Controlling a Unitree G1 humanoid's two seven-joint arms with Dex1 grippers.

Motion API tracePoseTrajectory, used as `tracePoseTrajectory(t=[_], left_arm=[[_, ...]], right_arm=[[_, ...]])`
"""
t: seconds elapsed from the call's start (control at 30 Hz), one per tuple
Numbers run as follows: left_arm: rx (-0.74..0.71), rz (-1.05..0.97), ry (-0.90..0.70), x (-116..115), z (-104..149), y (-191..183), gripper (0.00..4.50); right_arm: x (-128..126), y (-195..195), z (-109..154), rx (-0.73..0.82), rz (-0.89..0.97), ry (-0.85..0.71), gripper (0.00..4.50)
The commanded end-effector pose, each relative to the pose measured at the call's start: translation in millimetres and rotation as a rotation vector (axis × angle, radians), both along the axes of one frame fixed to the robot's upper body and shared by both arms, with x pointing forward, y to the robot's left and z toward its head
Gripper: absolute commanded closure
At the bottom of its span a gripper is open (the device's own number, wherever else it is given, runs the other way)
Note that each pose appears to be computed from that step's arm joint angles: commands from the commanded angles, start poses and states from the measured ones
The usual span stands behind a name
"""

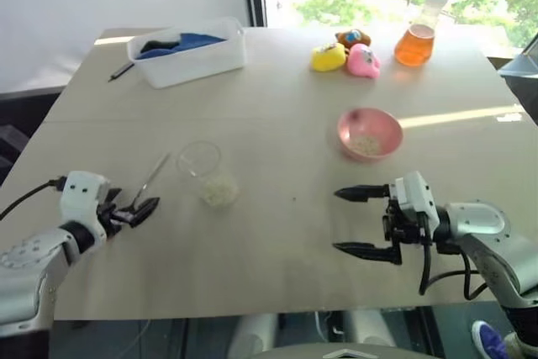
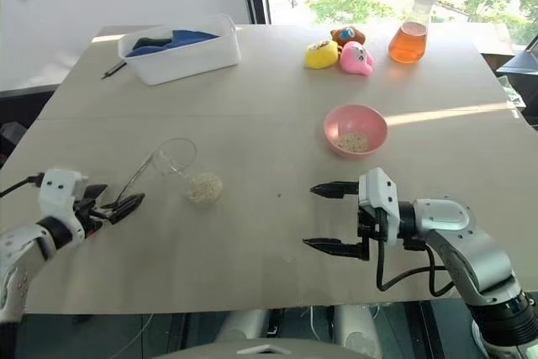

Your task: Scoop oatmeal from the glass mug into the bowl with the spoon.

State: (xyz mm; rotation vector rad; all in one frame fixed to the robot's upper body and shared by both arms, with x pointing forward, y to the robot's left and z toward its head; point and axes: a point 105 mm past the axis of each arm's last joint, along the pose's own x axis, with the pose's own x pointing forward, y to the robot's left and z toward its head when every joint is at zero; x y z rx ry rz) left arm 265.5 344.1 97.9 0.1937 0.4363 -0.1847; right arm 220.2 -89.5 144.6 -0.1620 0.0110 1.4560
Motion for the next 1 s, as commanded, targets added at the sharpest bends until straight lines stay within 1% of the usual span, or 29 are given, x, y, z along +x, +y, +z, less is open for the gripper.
tracePoseTrajectory(t=[0.03, 0.07, 0.1, 0.2, 0.3, 0.33, 0.43, 0.57, 0.73, 0.8, 0.9, 1.0], left_arm=[[-0.005, -0.009, 0.096, -5, -13, 6, 0.51], [-0.005, -0.007, 0.100, -5, -13, 7, 0.83], [-0.006, 0.006, 0.108, -7, -14, 11, 1.35], [-0.011, 0.025, 0.134, -16, -20, 17, 2.65], [-0.015, 0.035, 0.155, -25, -27, 18, 4.20], [-0.016, 0.043, 0.155, -27, -29, 20, 4.44], [-0.006, 0.072, 0.144, -30, -32, 25, 4.44], [-0.016, 0.075, 0.117, -31, -35, 22, 4.44], [-0.015, 0.066, -0.067, -31, -21, 15, 4.44], [-0.041, 0.089, -0.157, -34, -10, 15, 4.44], [-0.075, 0.113, -0.297, -34, 12, 14, 4.44], [-0.088, 0.097, -0.513, -28, 62, 5, 4.44]], right_arm=[[-1, 3, 9, 0.017, 0.016, -0.048, 0.00], [-1, 3, 10, 0.018, 0.016, -0.048, 0.00], [-1, 3, 10, 0.018, 0.012, -0.049, 0.00], [-1, 2, 9, 0.018, 0.004, -0.047, 0.00], [-2, 3, 8, 0.017, 0.000, -0.043, 0.00], [-2, 3, 8, 0.018, 0.000, -0.042, 0.00], [-2, 4, 8, 0.015, 0.004, -0.041, 0.00], [0, 4, 8, 0.010, 0.011, -0.046, 0.00], [2, 4, 8, 0.009, 0.013, -0.049, 0.00], [3, 4, 9, 0.009, 0.012, -0.048, 0.00], [3, 5, 9, 0.008, 0.013, -0.047, 0.00], [5, 6, 13, 0.008, 0.013, -0.050, 0.00]])
